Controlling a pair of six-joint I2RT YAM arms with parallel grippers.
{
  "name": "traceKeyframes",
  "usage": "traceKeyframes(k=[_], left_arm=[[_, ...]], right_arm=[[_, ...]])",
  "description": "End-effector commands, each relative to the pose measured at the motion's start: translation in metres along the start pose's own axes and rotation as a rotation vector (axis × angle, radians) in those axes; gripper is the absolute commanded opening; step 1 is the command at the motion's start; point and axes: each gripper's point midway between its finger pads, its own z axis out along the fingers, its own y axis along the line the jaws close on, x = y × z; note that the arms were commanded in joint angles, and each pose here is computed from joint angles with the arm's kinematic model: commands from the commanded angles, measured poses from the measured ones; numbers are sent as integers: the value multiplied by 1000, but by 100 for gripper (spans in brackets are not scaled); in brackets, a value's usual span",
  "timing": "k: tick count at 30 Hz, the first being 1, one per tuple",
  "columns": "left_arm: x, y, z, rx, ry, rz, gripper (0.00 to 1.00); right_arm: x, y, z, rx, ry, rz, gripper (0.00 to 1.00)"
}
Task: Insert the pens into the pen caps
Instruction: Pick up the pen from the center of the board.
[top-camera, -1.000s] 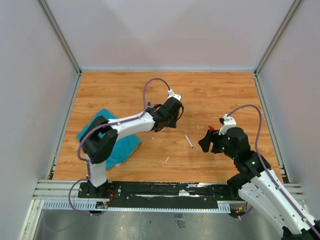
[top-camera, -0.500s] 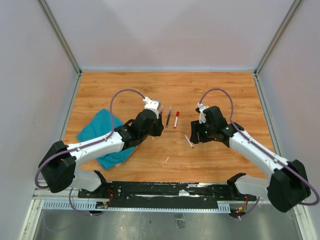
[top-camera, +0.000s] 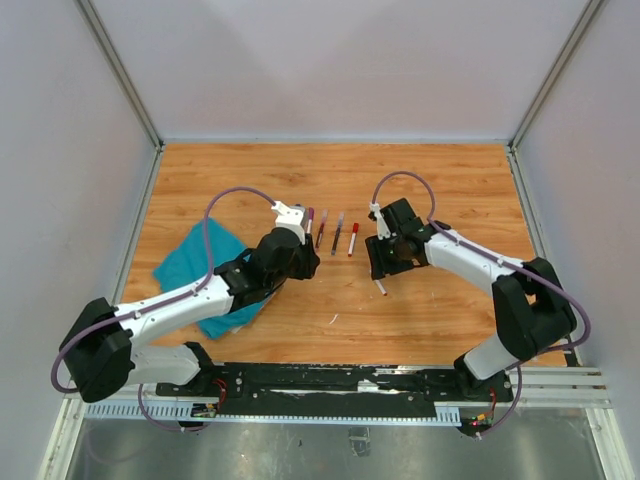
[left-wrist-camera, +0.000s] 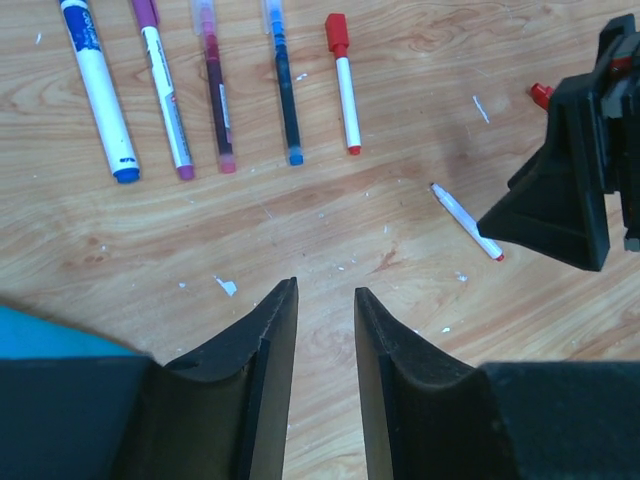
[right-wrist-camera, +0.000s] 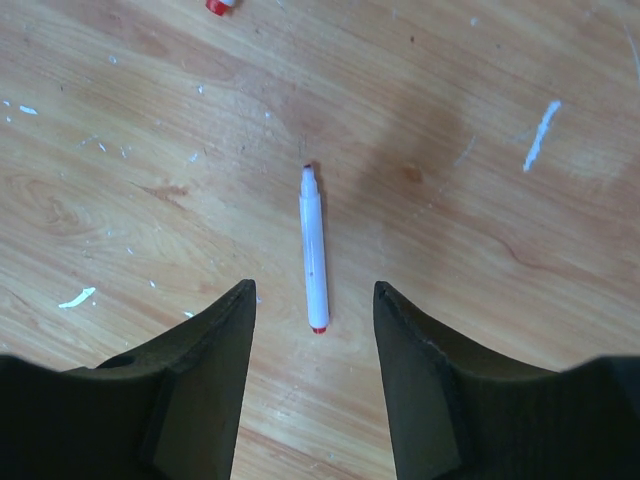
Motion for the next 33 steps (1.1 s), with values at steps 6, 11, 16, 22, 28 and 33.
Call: traceKeyframes(k=[6,11,16,22,28,33], left_arm=[[-17,4,-16,15,-102,-39,38],[-13,4,-16,18,-90,-34,38],[-12,4,-17,23,-90,-44,38],[-14,6,-20,18,-102,-47,38],[-12,7,-21,20,-100,-46,39],[-13,5,-21,28,-109,-55,39]], right_arm=[[-3,1,14,46,101,-106,47],[0,1,22,74,141,-130,45],[5,5,30,98,178,-169,43],[3,2,36,132,190,-176,38],[7,-2,40,152,217,-181,31],[15,-6,45,164,242,-180,26]])
